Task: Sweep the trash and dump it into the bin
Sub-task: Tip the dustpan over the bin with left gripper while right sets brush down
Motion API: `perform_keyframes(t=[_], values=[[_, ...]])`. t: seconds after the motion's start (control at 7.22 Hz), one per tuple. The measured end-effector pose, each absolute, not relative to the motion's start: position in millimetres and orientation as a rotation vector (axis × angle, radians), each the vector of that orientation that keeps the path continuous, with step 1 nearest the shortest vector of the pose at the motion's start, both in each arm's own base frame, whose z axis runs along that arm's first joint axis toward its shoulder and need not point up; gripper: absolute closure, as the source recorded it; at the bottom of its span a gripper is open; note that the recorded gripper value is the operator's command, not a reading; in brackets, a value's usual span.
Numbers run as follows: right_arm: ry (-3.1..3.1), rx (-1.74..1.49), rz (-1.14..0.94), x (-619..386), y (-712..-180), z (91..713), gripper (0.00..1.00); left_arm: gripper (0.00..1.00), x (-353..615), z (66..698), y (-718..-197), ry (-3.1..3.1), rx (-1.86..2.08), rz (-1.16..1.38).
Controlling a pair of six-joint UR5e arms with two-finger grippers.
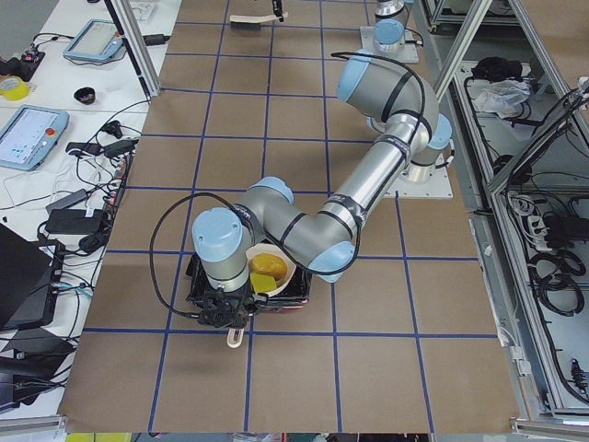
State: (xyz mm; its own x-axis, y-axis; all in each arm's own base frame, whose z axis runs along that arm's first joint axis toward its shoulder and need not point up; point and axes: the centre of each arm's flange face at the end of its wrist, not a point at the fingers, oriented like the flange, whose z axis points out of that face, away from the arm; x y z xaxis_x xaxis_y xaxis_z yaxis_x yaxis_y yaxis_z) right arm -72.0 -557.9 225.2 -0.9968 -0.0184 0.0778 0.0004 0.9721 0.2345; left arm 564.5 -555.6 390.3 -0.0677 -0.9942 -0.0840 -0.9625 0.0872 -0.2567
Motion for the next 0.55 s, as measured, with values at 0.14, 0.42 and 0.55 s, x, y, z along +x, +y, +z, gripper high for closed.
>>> perform_keyframes(t=[0.14, 0.42, 0.55], values=[[-3.037, 0.015, -0.322, -73, -561, 229, 0.45, 1.00, 568, 386, -552, 2.071, -1.947, -0.236], [-3.034, 0.011, -0.277, -74, -564, 232, 0.41, 1.00, 564, 380, -552, 2.003, -1.920, -0.373], [-3.037, 0.007, -0.269, -74, -565, 233, 0.33, 1.00, 554, 384, -557, 1.978, -1.900, -0.429]])
